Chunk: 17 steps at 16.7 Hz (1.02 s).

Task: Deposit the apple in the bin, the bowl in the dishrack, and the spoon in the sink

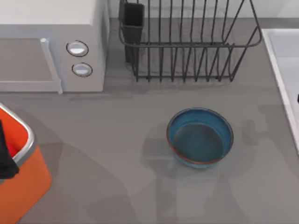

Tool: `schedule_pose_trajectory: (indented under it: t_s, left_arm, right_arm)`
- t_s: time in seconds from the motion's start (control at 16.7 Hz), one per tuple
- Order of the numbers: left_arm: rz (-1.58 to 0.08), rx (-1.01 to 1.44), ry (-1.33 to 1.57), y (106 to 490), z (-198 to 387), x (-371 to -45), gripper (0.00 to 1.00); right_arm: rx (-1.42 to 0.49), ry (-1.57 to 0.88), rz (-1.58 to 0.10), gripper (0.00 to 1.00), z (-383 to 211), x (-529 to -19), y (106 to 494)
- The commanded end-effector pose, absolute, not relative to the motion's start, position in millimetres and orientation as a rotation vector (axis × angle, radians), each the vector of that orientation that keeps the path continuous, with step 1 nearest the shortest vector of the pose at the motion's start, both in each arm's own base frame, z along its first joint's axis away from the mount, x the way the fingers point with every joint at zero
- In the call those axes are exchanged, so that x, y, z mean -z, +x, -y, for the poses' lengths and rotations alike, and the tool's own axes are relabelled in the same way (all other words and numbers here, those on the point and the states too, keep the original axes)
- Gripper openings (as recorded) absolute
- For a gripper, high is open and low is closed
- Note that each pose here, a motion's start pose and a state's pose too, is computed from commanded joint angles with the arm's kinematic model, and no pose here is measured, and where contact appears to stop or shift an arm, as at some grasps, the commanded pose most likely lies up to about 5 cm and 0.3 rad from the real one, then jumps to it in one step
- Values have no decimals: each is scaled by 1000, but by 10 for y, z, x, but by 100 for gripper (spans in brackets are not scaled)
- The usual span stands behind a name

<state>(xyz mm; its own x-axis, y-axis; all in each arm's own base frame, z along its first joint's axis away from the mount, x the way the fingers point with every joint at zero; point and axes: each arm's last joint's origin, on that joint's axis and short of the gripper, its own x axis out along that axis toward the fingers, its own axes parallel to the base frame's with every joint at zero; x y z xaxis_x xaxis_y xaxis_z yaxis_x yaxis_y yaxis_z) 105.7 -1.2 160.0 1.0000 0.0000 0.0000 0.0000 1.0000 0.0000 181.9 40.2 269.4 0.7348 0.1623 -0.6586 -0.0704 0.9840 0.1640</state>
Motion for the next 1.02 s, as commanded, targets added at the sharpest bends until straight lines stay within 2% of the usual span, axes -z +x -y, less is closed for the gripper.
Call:
schedule_pose_trajectory:
  t_s: [0.24,0.48,0.72,1.02]
  left_arm:
    - [0,0,0,1057,12,-1600,100]
    - [0,0,0,1057,12,-1600,100]
    - [0,0,0,1057,12,-1600,100]
    - [0,0,0,1057,12,-1600,100]
  right_arm:
    - [-108,116,-1101,100,-793,-2714,2467]
    - [-60,73,-1364,100,-1217,-2566,2961]
    - [-12,28,-1519,100,-1556,-2378,3267]
    - [8,8,-1571,100,-1684,-2290,3361]
